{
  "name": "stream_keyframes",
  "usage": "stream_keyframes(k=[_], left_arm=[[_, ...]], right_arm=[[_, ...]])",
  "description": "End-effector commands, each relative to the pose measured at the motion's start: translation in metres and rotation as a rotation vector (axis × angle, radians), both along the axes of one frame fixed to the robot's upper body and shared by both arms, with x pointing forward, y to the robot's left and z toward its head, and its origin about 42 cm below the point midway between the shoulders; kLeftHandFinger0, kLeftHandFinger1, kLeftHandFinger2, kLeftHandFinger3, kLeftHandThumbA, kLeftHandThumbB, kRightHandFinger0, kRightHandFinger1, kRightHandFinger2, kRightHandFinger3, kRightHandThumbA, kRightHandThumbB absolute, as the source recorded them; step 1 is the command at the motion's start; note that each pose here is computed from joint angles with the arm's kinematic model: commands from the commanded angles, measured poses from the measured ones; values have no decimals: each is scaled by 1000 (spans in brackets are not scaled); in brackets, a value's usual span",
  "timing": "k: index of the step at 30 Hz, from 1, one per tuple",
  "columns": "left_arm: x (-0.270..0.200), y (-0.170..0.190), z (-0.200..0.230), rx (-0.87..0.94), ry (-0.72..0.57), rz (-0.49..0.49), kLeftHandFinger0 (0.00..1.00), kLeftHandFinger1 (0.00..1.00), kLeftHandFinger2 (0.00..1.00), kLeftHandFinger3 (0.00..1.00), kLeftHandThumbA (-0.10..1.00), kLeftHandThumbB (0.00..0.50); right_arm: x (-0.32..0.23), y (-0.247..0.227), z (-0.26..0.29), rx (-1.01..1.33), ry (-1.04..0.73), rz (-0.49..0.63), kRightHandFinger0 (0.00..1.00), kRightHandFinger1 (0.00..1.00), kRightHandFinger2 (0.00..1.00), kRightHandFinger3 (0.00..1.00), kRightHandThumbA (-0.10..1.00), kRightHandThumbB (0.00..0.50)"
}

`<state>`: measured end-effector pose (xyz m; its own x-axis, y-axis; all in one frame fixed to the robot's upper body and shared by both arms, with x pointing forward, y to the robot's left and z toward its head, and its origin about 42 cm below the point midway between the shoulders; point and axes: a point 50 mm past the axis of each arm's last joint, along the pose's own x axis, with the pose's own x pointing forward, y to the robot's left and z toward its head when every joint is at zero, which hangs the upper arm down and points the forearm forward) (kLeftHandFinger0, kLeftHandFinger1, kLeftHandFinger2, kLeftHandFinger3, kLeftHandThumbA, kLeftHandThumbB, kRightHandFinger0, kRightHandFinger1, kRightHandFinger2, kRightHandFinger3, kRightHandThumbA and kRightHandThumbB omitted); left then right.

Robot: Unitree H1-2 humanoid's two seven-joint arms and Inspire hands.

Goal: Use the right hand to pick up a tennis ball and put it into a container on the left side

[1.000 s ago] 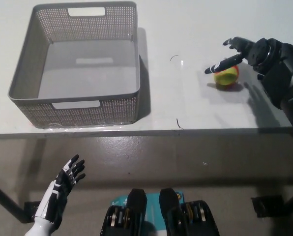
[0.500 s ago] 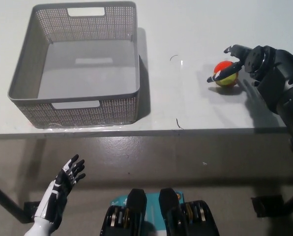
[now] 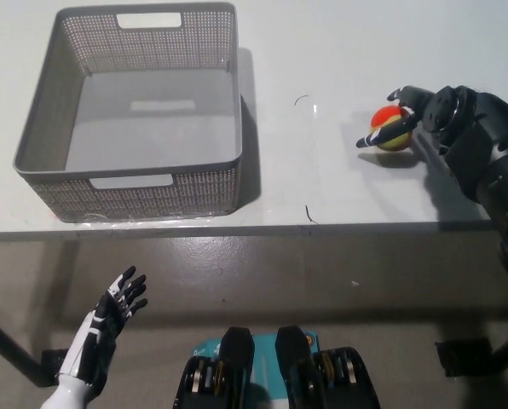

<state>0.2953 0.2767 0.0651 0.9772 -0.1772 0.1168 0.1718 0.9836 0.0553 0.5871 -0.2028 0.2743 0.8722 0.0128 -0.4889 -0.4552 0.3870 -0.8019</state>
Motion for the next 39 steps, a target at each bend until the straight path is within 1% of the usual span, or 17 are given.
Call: stream_keyframes(k=[1,13,15,19,20,21,22,25,26,27,28,30,33,34,37,38,39], left_arm=[[7,9,13,10,-50,0,1000,1000,1000,1000,1000,189],[8,9,16,1,-58,4,1000,1000,1000,1000,1000,201],[8,10,16,1,-59,5,1000,1000,1000,1000,1000,200],[9,9,15,6,-61,11,1000,1000,1000,1000,1000,185],[9,9,15,1,-61,11,1000,1000,1000,1000,1000,193],[9,9,15,2,-60,11,1000,1000,1000,1000,1000,195],[9,10,15,3,-60,11,1000,1000,1000,1000,1000,199],[9,10,14,7,-59,13,1000,1000,1000,1000,1000,206],[9,10,14,7,-59,13,1000,1000,1000,1000,1000,205],[9,10,15,-2,-56,14,1000,1000,1000,1000,1000,205],[9,10,15,-1,-55,15,1000,1000,1000,1000,1000,203],[9,10,15,-4,-56,11,1000,1000,1000,1000,1000,199],[8,10,15,0,-58,14,1000,1000,1000,1000,1000,190],[8,10,15,0,-59,14,1000,1000,1000,1000,1000,190],[9,10,14,1,-56,10,1000,1000,1000,1000,1000,196],[9,11,14,2,-55,8,1000,1000,1000,1000,1000,197],[9,11,14,2,-55,5,1000,1000,1000,1000,1000,193]], right_arm=[[6,4,20,16,-61,-7,1000,1000,1000,1000,941,474],[4,3,13,23,-74,-6,1000,1000,1000,1000,923,465],[4,2,10,53,-102,-27,1000,1000,1000,1000,817,436],[3,1,5,50,-264,-85,953,1000,1000,1000,431,290],[2,0,2,92,-359,-118,193,200,238,521,-59,196],[1,0,1,116,-393,-128,39,82,187,427,-92,209],[0,-1,-2,146,-426,-136,2,3,90,218,-100,191],[-2,-1,-7,203,-446,-155,40,219,486,525,-100,163],[-2,-2,-7,206,-447,-157,49,249,541,609,-100,161],[-2,-1,-8,215,-452,-163,465,505,592,633,-100,176],[-3,-1,-9,217,-452,-167,593,544,494,649,-100,178],[-4,-1,-11,246,-474,-175,567,422,290,593,-100,187],[-4,-1,-11,273,-500,-185,470,321,222,624,-100,182],[-4,0,-11,281,-508,-191,542,377,231,611,-100,187],[-3,1,-5,321,-535,-202,290,237,175,570,-100,199],[-3,1,-3,350,-549,-199,18,21,104,562,-100,207],[-2,2,0,392,-572,-198,4,4,90,507,-100,209]])
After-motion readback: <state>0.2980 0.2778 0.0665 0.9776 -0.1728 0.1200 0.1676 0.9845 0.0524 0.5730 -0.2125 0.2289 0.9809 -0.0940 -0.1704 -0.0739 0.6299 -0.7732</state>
